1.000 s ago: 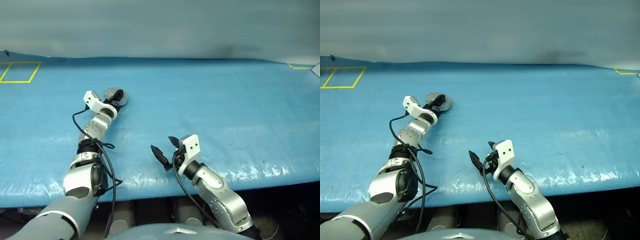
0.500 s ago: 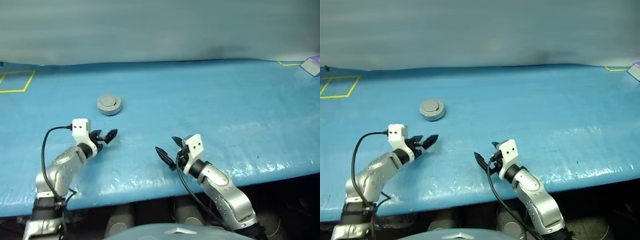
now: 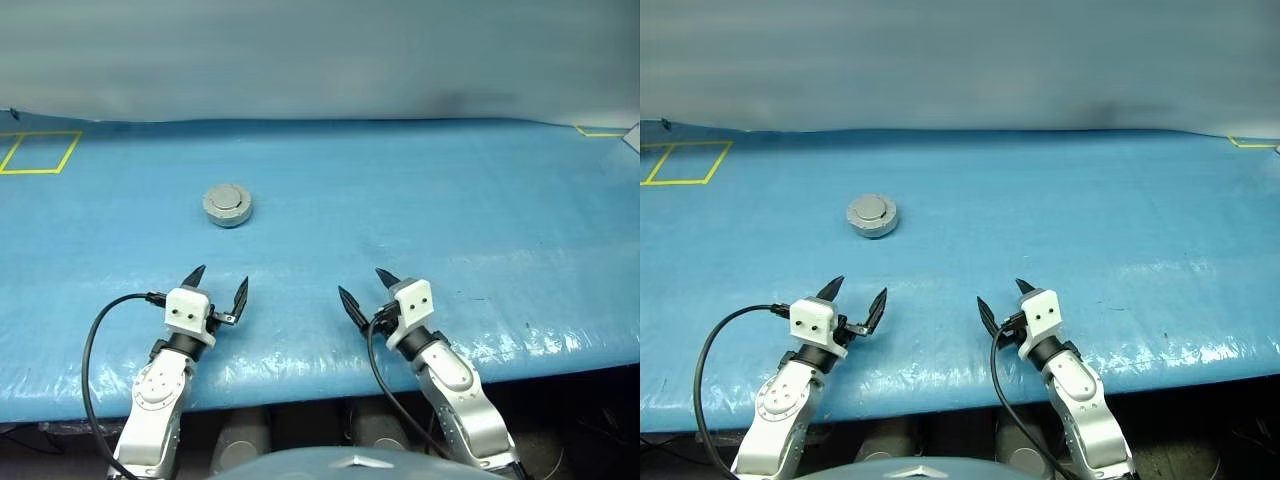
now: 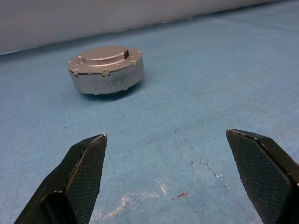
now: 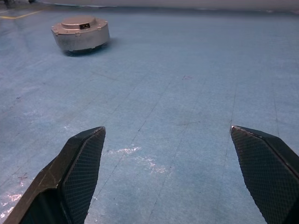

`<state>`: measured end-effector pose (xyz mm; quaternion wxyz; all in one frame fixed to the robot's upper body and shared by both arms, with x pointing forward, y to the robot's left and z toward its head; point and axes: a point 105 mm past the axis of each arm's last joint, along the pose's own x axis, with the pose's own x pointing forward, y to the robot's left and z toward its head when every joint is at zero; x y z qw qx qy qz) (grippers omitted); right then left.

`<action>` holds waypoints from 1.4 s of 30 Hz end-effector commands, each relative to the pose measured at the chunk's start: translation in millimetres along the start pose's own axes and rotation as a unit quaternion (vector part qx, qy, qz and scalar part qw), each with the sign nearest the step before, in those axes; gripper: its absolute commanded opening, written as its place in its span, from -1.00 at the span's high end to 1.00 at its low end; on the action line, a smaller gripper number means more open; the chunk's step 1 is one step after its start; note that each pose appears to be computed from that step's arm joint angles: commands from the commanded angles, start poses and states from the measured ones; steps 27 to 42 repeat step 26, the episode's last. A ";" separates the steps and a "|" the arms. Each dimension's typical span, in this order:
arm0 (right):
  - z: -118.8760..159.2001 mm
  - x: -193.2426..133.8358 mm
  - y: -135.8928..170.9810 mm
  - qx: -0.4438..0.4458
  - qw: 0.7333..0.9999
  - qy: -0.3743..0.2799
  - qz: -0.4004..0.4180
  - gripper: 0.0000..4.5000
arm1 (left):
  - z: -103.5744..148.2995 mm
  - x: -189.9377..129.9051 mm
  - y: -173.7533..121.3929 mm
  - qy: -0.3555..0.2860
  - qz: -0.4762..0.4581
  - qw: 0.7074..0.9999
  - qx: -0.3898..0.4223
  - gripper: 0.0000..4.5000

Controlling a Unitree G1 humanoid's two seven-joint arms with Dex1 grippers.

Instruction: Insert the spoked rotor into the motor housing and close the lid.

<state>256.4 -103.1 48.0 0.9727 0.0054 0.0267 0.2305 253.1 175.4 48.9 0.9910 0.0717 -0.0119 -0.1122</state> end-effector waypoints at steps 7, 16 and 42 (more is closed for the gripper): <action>8.2 2.0 -6.8 -0.011 0.999 -0.024 -0.018 -1.00 | -3.9 -2.1 -7.0 0.008 -0.032 0.999 0.007 -0.99; 3.3 1.9 -7.8 -0.010 0.999 -0.017 -0.030 -1.00 | -4.4 -0.2 -9.0 0.006 -0.041 0.999 0.007 -0.99; 4.3 0.8 -8.1 0.001 0.999 -0.018 -0.034 -1.00 | -5.2 4.5 -4.1 0.006 -0.040 0.999 0.000 -0.99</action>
